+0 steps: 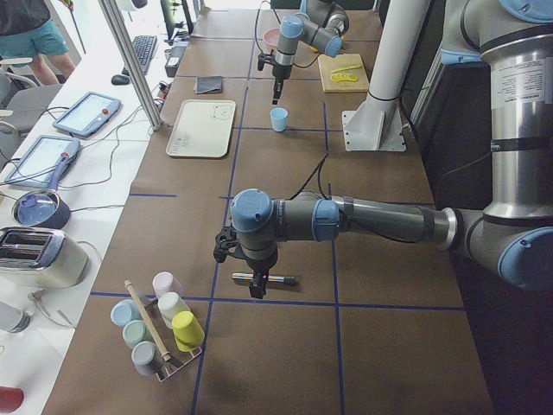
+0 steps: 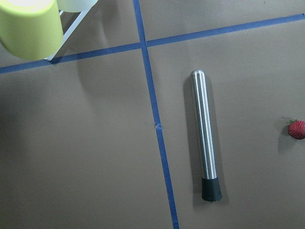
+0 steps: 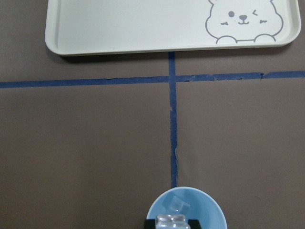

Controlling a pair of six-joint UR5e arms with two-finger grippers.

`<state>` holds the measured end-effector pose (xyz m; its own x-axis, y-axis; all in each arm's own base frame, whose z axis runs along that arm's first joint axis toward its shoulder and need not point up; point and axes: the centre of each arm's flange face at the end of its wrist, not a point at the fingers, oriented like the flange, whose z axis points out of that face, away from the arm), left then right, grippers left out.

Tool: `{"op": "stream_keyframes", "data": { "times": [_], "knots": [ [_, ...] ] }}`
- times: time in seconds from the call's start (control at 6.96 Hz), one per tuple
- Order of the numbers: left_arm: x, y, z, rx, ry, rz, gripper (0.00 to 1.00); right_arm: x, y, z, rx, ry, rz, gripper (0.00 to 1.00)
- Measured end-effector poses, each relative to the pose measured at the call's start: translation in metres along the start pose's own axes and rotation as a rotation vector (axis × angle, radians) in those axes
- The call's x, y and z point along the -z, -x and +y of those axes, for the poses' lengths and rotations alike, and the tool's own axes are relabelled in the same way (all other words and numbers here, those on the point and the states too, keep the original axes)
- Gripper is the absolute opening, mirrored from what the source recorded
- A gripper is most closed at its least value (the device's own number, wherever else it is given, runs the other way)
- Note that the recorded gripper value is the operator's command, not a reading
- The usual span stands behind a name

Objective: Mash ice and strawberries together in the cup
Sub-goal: 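Carry the ice cube over the cup and release it inside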

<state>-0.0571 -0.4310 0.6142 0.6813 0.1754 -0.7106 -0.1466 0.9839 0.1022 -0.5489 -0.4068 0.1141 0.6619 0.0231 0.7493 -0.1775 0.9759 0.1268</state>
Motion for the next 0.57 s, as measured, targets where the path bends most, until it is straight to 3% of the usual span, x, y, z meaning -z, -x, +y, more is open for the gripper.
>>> {"op": "stream_keyframes", "data": {
  "times": [0.14, 0.57],
  "knots": [
    [-0.0006, 0.0005, 0.0001, 0.001, 0.001, 0.000, 1.00, -0.0045, -0.0001, 0.0031, 0.002, 0.002, 0.006, 0.99],
    [-0.0011, 0.0009, 0.0002, 0.002, 0.002, 0.000, 1.00, -0.0109, -0.0076, 0.0077, 0.007, 0.009, 0.017, 0.99]
  ]
}}
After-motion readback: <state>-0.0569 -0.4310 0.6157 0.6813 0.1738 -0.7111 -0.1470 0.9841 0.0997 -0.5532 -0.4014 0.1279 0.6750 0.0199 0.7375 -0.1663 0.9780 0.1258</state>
